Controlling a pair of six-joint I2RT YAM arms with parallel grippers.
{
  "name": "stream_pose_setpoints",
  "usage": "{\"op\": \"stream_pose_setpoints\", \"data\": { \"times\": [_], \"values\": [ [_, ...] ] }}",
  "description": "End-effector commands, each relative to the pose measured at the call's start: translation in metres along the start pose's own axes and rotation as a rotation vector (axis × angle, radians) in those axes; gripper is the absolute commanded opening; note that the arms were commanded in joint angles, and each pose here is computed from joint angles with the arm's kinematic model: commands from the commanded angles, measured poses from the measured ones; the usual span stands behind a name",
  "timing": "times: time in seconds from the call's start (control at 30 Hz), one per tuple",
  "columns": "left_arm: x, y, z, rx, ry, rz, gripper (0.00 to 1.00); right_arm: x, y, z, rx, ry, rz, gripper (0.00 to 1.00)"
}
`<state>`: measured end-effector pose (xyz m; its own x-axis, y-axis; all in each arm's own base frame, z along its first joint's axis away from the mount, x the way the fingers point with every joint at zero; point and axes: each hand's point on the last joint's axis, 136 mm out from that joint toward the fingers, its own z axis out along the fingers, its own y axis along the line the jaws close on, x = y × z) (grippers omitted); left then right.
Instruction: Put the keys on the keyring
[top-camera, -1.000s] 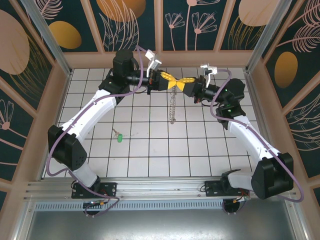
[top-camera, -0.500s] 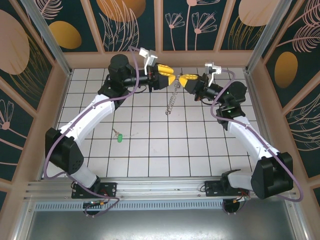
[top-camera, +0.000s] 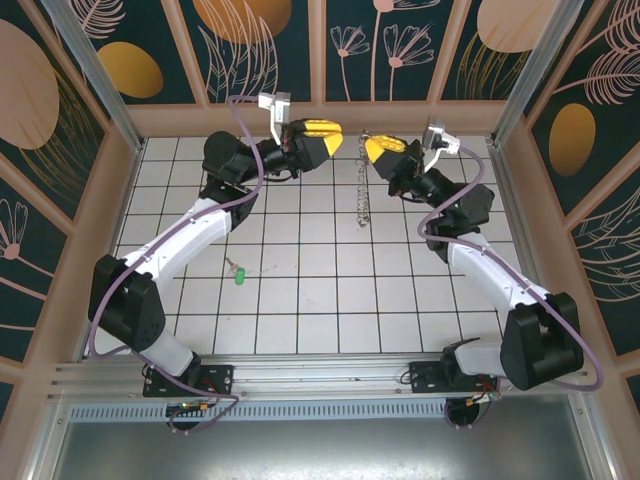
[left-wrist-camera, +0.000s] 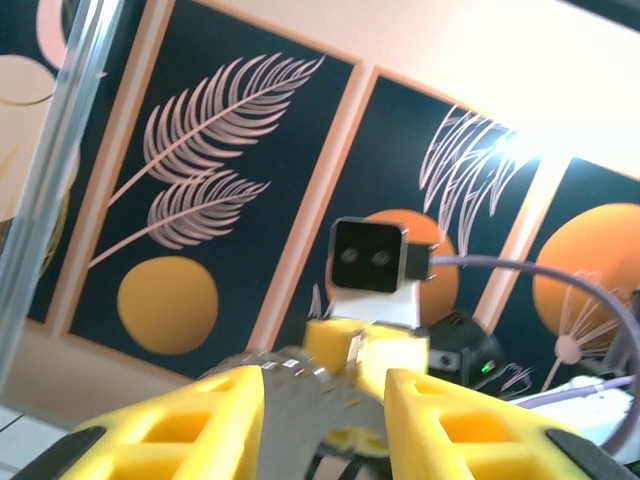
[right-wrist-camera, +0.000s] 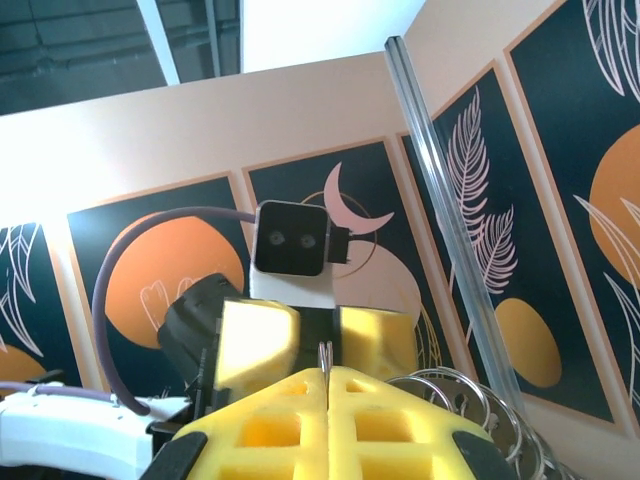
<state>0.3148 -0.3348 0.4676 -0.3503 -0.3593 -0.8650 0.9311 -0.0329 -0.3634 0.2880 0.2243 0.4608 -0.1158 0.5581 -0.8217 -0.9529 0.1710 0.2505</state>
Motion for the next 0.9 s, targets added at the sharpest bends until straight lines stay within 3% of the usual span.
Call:
{"op": "stream_pose_setpoints", "data": {
  "times": [0.0,0.87],
  "values": [
    [-0.010,-0.014,-0.001,0.086,-0.061,-0.012,0.36,-0.021,0.015,0.002,-0.051,-0.105,-0.035,0.00],
    [0.015,-0.001,0.007,0.065,-0.022,-0.061,0.34,-0.010,0.009,0.014,-0.079,-0.117,0.035,0.00]
  ]
}}
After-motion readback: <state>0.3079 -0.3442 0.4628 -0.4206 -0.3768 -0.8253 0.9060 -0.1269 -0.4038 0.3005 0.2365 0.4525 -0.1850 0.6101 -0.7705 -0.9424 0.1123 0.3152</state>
